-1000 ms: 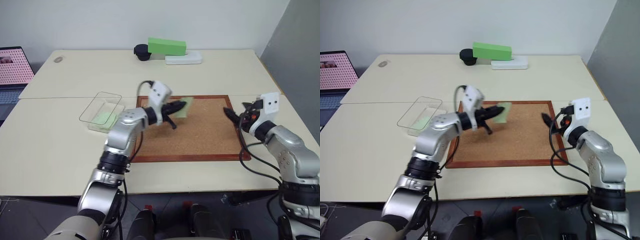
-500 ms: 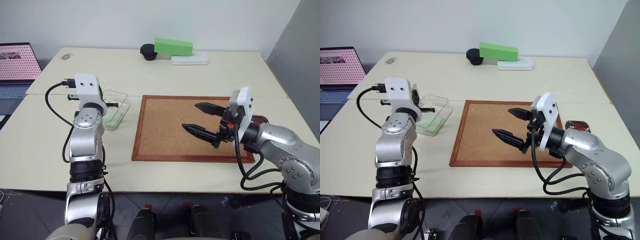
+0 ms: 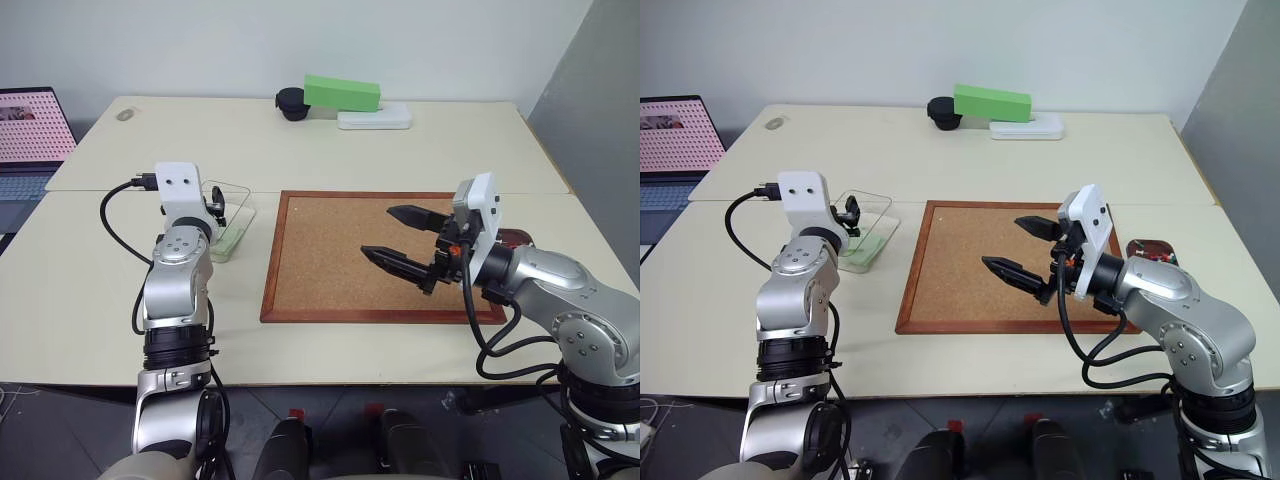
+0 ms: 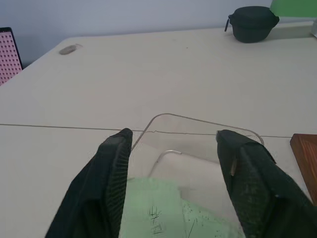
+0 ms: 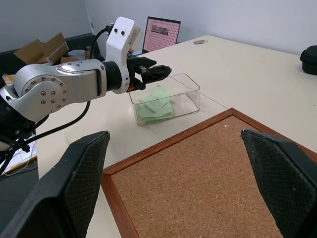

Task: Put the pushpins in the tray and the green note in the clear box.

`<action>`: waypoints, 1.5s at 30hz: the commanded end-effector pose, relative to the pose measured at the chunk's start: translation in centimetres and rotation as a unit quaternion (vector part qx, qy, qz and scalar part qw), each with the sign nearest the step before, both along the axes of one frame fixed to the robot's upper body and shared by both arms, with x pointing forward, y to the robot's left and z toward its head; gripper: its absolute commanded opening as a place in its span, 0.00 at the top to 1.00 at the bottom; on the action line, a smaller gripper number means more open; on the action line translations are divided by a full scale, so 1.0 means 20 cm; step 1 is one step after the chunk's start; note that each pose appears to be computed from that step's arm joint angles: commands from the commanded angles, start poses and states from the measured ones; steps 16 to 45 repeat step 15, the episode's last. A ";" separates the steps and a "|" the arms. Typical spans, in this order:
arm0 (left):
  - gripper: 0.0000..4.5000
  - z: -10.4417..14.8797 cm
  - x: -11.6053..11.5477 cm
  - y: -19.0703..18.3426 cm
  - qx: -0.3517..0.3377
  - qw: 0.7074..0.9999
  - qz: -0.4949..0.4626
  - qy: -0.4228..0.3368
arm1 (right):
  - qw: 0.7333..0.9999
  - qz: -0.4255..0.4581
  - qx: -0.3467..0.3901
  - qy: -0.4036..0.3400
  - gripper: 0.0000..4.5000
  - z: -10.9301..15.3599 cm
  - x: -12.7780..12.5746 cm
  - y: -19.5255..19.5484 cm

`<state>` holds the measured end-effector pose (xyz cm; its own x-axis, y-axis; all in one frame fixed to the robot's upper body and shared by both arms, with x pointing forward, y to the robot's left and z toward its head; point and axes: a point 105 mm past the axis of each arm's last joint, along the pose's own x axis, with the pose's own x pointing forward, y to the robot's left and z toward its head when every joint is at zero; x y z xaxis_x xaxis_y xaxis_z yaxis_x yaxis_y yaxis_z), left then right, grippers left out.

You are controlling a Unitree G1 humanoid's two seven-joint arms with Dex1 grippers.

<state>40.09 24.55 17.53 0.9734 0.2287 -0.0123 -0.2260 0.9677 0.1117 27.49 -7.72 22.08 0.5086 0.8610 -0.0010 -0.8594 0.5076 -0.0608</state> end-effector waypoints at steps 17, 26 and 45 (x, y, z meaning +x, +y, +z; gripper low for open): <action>0.01 -0.06 -0.20 -0.53 -0.017 0.974 -0.223 -0.046 | 0.944 -0.326 -0.037 -0.045 0.00 -0.27 0.26 -0.26; 0.01 -0.06 -0.20 -0.53 -0.017 0.974 -0.223 -0.046 | 0.944 -0.326 -0.037 -0.045 0.00 -0.27 0.26 -0.26; 0.01 -0.06 -0.20 -0.53 -0.017 0.974 -0.223 -0.046 | 0.944 -0.326 -0.037 -0.045 0.00 -0.27 0.26 -0.26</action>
